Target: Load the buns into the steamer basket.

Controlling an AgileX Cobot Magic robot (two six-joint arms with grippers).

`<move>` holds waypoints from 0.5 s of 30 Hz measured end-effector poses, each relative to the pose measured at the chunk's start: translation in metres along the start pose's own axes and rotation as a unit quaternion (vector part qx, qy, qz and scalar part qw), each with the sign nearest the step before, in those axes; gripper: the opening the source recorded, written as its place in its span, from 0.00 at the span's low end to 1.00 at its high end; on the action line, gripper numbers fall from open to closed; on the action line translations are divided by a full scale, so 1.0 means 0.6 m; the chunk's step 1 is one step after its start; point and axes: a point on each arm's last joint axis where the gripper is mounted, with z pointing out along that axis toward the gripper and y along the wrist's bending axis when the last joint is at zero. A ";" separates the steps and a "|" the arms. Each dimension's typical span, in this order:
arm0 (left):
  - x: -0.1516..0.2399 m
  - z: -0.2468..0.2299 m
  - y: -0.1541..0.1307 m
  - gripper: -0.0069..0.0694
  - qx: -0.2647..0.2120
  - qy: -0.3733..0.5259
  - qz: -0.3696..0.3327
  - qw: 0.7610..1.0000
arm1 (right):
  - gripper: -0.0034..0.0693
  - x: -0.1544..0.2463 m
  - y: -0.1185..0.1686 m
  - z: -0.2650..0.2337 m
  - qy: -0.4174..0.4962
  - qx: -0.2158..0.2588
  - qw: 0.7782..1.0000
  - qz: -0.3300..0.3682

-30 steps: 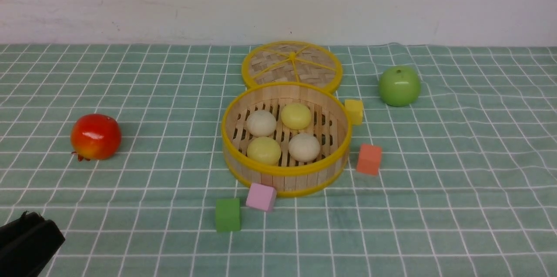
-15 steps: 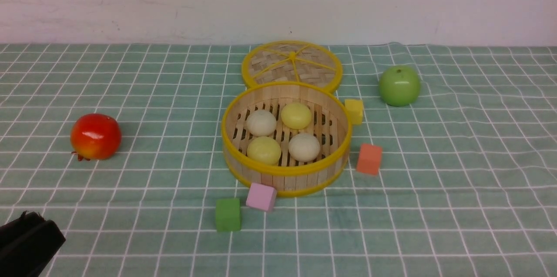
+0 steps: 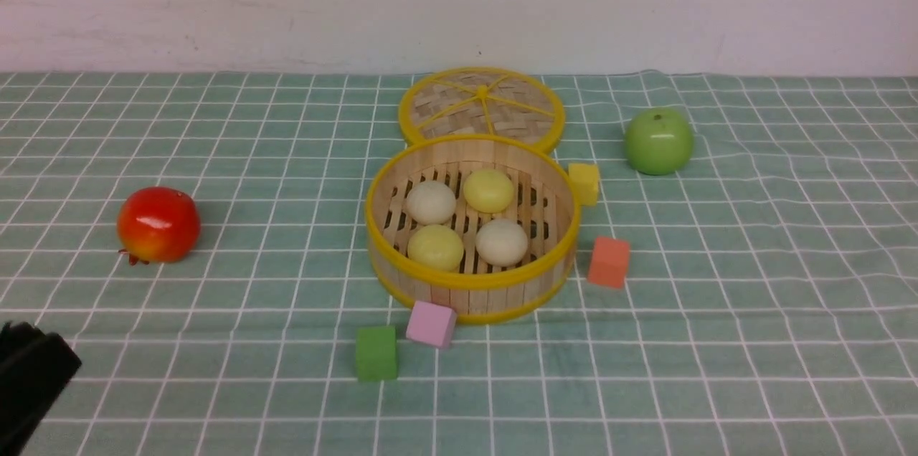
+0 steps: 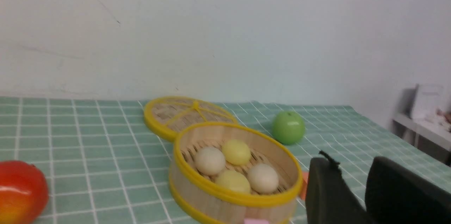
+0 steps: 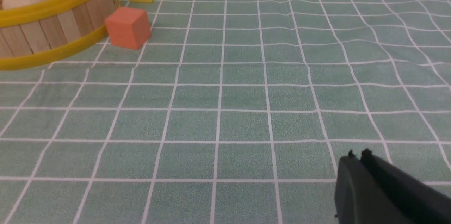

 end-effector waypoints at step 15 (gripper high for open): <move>0.145 -0.035 0.069 0.07 -0.192 0.111 0.016 0.975 | 0.08 0.000 0.000 0.000 0.000 0.000 1.000 0.000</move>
